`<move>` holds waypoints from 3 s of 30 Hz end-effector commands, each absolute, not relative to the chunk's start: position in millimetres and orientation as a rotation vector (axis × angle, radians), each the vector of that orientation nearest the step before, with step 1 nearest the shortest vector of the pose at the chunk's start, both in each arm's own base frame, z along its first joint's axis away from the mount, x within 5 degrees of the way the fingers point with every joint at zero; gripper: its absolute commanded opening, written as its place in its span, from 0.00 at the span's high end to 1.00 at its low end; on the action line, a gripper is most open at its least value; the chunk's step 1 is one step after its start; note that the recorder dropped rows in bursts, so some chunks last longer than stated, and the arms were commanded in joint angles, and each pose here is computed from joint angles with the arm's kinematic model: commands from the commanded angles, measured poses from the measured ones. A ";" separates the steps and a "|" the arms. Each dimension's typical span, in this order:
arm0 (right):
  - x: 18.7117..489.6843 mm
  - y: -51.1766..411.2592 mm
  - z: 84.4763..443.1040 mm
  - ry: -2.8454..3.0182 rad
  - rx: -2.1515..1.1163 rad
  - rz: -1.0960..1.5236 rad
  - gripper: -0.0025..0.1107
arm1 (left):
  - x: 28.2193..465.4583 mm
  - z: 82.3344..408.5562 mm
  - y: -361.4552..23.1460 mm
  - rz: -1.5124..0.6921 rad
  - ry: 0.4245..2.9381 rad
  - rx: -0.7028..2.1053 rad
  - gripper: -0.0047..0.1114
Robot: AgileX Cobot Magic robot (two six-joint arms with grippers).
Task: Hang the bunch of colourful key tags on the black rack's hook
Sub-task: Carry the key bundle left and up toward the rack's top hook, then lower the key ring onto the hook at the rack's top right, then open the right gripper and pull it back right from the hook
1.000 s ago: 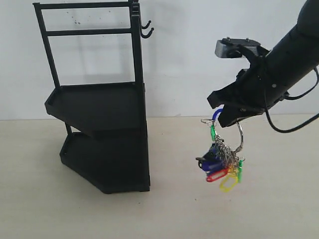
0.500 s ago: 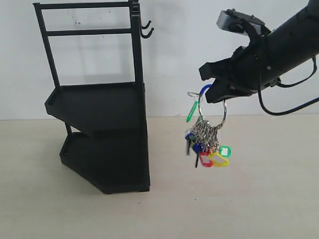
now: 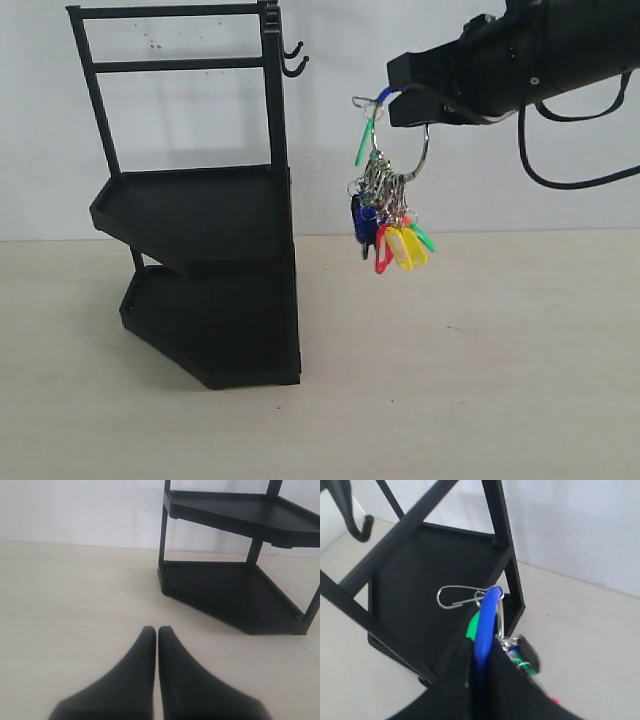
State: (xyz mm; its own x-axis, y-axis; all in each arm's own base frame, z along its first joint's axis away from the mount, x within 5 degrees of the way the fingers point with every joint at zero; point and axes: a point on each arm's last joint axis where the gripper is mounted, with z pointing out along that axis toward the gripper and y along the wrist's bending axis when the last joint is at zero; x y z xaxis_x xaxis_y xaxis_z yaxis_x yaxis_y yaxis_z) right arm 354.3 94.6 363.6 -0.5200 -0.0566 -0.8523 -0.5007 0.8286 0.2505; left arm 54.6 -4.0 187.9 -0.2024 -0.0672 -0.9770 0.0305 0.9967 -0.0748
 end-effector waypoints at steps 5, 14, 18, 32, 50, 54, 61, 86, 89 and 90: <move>346.6 104.5 390.1 1.857 -0.458 0.702 0.98 | 54.7 187.6 -3.6 -0.079 1.766 -0.024 0.92; 349.9 117.9 389.9 1.848 -0.361 0.669 0.98 | 54.7 187.6 -3.6 -0.079 1.766 -0.024 0.92; 339.8 134.0 389.6 1.800 -0.593 0.648 0.98 | 54.7 187.6 -3.6 -0.079 1.766 -0.024 0.92; 340.8 149.5 396.6 1.742 -0.474 0.591 0.98 | 54.7 187.6 -3.6 -0.079 1.766 -0.024 0.92; 342.6 148.3 397.8 1.733 -0.443 0.564 0.98 | 54.7 187.6 -3.6 -0.079 1.766 -0.024 0.92; 340.4 152.7 397.3 1.734 -0.465 0.572 0.98 | 54.7 187.6 -3.6 -0.079 1.766 -0.024 0.92; 340.9 155.6 387.7 1.775 -0.484 0.602 0.98 | 54.7 187.6 -3.6 -0.079 1.766 -0.024 0.92; 345.2 152.8 377.3 1.809 -0.445 0.565 0.56 | 54.7 187.6 -3.6 -0.079 1.766 -0.024 0.92; 345.2 152.4 376.4 1.809 -0.472 0.537 0.70 | 54.7 187.6 -3.6 -0.079 1.766 -0.024 0.92; 345.3 152.1 376.1 1.810 -0.479 0.528 0.74 | 54.7 187.6 -3.6 -0.079 1.766 -0.024 0.92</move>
